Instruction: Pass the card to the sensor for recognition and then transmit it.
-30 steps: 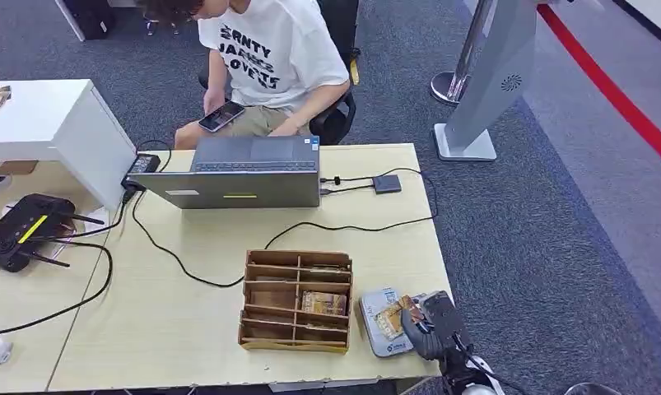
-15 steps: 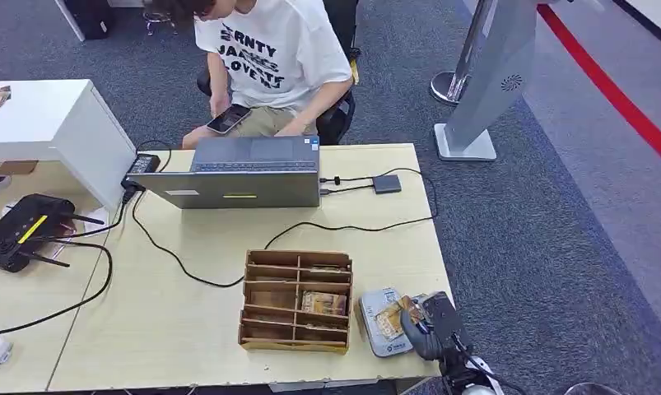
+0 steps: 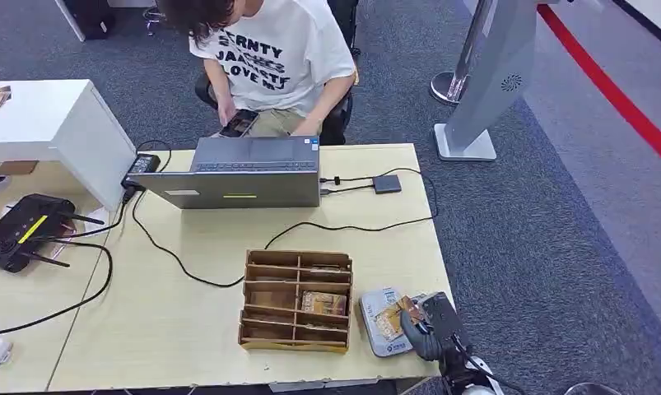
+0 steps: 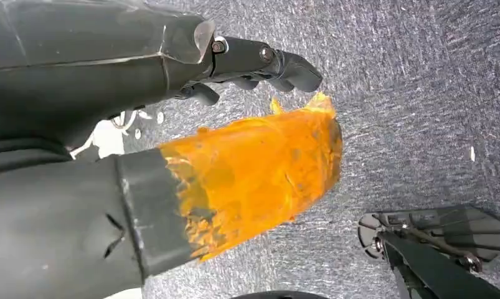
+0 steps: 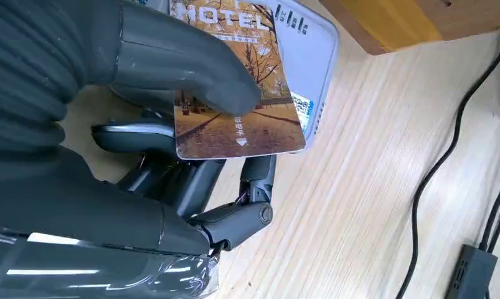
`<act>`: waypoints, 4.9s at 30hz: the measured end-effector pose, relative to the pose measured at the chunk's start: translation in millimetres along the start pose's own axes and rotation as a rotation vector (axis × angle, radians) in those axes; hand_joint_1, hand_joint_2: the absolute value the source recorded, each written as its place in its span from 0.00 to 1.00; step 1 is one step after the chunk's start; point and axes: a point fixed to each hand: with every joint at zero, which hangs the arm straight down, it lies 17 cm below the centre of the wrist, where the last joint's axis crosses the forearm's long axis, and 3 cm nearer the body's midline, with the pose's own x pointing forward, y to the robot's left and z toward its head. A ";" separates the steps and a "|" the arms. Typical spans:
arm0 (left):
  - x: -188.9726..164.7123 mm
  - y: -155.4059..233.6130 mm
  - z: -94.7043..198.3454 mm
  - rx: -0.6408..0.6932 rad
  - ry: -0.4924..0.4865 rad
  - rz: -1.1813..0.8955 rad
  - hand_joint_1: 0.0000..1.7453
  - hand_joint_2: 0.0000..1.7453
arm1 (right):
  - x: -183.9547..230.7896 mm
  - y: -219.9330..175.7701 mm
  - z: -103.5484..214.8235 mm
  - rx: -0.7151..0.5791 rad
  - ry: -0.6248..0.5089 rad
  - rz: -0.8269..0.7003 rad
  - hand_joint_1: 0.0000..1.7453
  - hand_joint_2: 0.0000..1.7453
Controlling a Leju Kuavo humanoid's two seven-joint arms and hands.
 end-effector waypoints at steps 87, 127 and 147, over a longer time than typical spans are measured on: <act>44.8 -4.2 4.9 -0.044 -0.066 -0.230 0.00 0.00 | 368.0 115.8 -26.8 -0.254 -1.089 1.014 1.00 1.00; 52.1 -7.7 6.6 -0.051 -0.082 -0.312 0.00 0.00 | 368.4 132.8 -77.6 -0.361 -1.111 1.359 0.00 1.00; 31.2 -7.7 3.6 -0.027 -0.062 -0.170 0.00 0.00 | 355.7 135.9 41.1 -0.312 -1.166 0.702 0.00 1.00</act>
